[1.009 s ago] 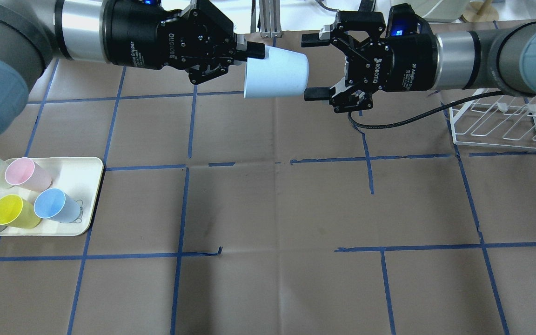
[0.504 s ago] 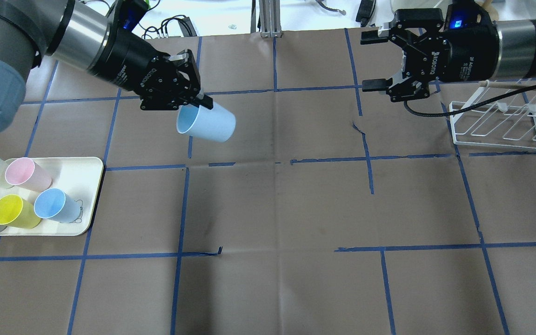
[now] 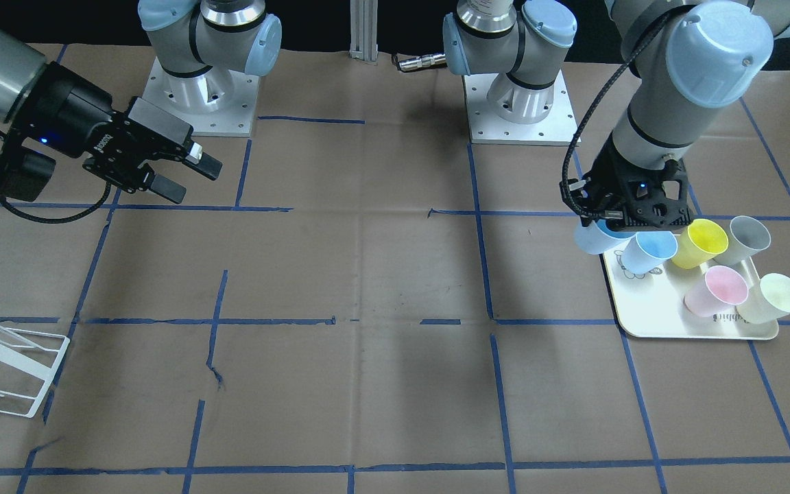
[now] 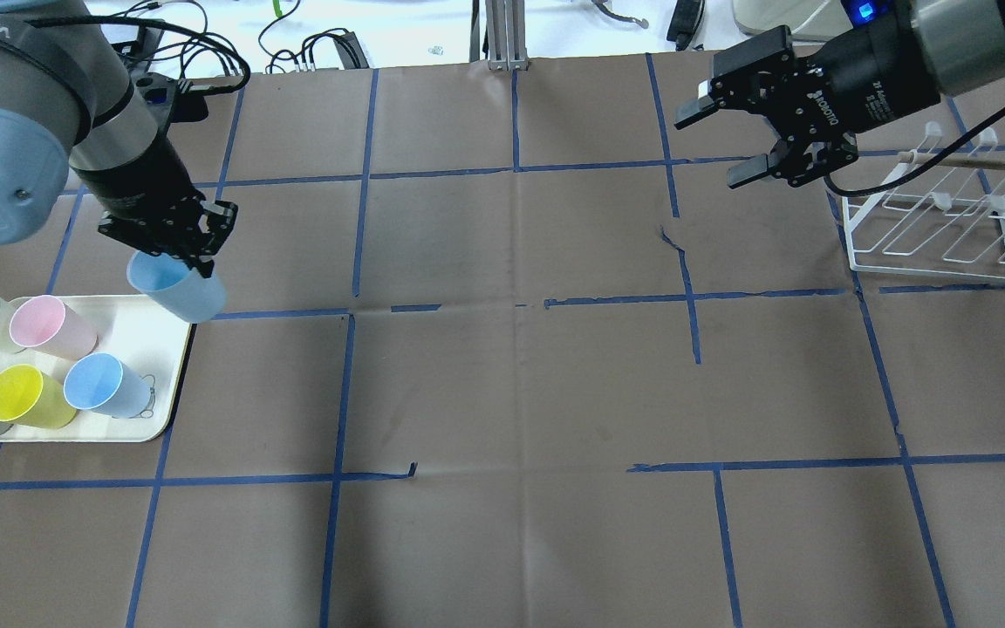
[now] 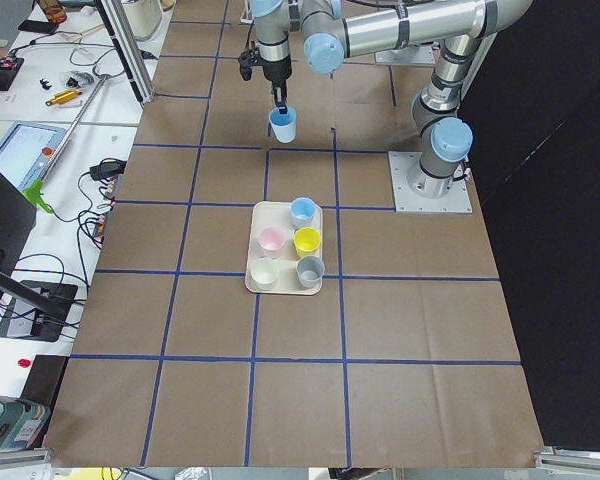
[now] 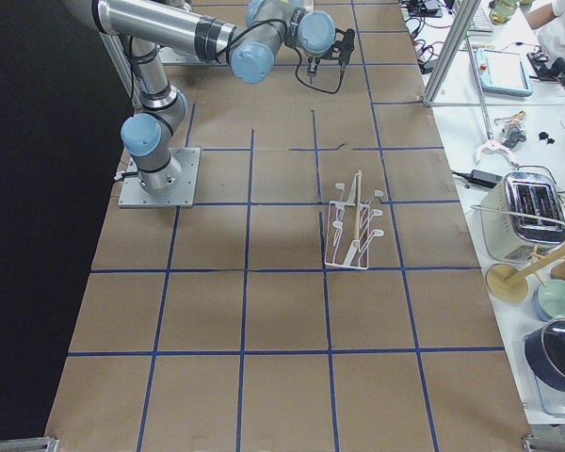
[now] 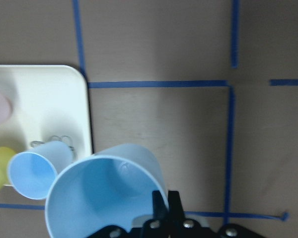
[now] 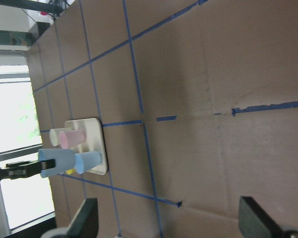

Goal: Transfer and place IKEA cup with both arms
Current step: 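Carry the cup with the left gripper down onto the white tray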

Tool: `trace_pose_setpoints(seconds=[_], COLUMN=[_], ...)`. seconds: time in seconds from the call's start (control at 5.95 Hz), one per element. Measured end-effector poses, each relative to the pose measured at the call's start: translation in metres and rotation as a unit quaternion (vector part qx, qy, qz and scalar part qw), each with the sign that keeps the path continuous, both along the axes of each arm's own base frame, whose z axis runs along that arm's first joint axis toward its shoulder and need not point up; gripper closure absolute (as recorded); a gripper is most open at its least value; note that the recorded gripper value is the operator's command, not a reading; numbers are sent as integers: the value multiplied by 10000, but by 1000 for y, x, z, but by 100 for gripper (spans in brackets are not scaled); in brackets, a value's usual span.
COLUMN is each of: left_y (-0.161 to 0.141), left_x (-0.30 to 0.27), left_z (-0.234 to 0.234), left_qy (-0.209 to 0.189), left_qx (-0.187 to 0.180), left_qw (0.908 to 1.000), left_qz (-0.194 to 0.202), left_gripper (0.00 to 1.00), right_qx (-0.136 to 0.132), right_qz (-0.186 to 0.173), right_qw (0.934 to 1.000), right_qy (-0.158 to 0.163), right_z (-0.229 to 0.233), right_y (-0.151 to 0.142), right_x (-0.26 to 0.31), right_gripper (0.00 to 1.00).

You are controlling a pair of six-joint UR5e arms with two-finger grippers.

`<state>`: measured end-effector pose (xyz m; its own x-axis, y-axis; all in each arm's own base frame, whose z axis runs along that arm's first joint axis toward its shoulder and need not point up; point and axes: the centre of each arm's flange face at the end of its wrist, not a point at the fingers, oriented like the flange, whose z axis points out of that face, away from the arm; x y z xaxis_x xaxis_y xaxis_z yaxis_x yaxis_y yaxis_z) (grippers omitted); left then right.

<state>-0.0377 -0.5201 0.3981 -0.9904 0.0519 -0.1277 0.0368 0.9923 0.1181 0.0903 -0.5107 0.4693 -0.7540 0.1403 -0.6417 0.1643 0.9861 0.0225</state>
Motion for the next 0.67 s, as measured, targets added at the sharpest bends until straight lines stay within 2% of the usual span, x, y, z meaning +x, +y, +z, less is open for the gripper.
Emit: trace_pose_setpoints(seconds=[0.17, 0.34, 0.5, 0.67], left_y=[-14, -27, -42, -54], left_x=[40, 74, 95, 104], left_z=[-22, -48, -77, -106], left_qy=[-267, -313, -318, -303], left_qx=[143, 232, 241, 285], left_qw=[9992, 9990, 9990, 9990], left_qz=[-255, -236, -183, -151], left_gripper=[100, 100, 100, 100], right_qx=[-107, -179, -220, -202], right_qz=[84, 178, 236, 248], right_qw=[9951, 9807, 9597, 9427], right_qy=[983, 1941, 2792, 3320], right_z=[11, 19, 24, 23], right_y=[3, 9, 15, 18], right_x=[24, 43, 53, 55], right_gripper=[0, 0, 0, 0])
